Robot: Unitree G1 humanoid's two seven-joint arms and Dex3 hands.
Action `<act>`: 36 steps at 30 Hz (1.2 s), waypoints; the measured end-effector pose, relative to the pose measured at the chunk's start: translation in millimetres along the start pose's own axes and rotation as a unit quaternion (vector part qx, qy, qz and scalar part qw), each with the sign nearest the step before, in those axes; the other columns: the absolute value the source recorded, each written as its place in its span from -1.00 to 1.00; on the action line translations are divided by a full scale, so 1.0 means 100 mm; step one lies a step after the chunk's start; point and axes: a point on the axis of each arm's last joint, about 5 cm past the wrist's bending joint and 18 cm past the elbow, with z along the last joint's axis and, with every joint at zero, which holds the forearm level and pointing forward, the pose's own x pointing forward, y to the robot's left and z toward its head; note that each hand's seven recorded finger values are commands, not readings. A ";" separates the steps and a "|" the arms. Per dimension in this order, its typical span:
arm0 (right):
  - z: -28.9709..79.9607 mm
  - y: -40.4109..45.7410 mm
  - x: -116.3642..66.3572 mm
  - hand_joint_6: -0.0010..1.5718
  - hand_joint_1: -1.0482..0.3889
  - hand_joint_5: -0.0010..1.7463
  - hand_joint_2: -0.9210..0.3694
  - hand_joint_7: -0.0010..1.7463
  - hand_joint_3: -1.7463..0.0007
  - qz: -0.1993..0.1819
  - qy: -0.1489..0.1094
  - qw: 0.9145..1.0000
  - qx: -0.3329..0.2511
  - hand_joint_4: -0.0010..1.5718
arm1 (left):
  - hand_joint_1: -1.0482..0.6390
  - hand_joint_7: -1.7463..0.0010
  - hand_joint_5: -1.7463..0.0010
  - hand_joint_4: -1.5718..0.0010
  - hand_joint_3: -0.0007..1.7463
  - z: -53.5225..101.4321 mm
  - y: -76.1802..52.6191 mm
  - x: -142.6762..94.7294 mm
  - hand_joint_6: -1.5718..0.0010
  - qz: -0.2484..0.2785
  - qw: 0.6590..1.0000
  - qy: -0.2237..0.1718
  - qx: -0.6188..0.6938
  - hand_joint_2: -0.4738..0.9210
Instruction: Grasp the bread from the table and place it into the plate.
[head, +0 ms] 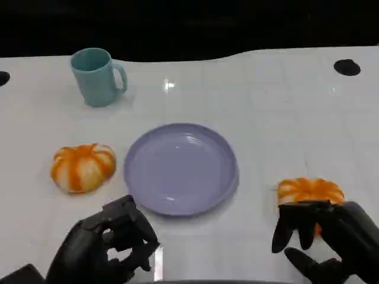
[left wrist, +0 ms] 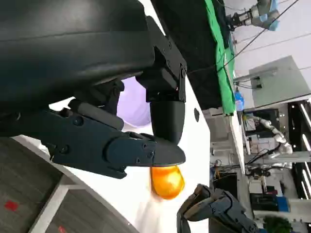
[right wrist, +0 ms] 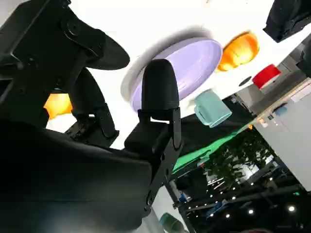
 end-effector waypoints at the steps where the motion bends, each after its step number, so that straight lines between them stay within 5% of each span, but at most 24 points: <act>1: 0.00 -0.001 0.00 0.02 0.38 0.89 0.20 0.48 -0.52 0.000 0.000 1.000 0.000 0.06 | -0.38 -0.81 -1.00 0.13 -0.65 0.00 0.00 0.00 0.26 0.000 1.000 0.000 0.000 1.00; 31: 0.01 -0.005 0.01 0.02 0.39 0.84 0.22 0.44 -0.53 0.000 -0.002 1.000 -0.003 0.07 | -0.37 -0.80 -1.00 0.14 -0.65 0.00 0.01 0.00 0.26 0.001 1.000 0.000 -0.001 1.00; 36: 0.02 -0.028 0.02 0.04 0.34 0.66 0.17 0.17 -0.47 -0.006 0.001 1.000 -0.008 0.03 | -0.37 -0.81 -1.00 0.14 -0.65 0.00 0.01 0.00 0.27 0.001 1.000 0.000 -0.001 1.00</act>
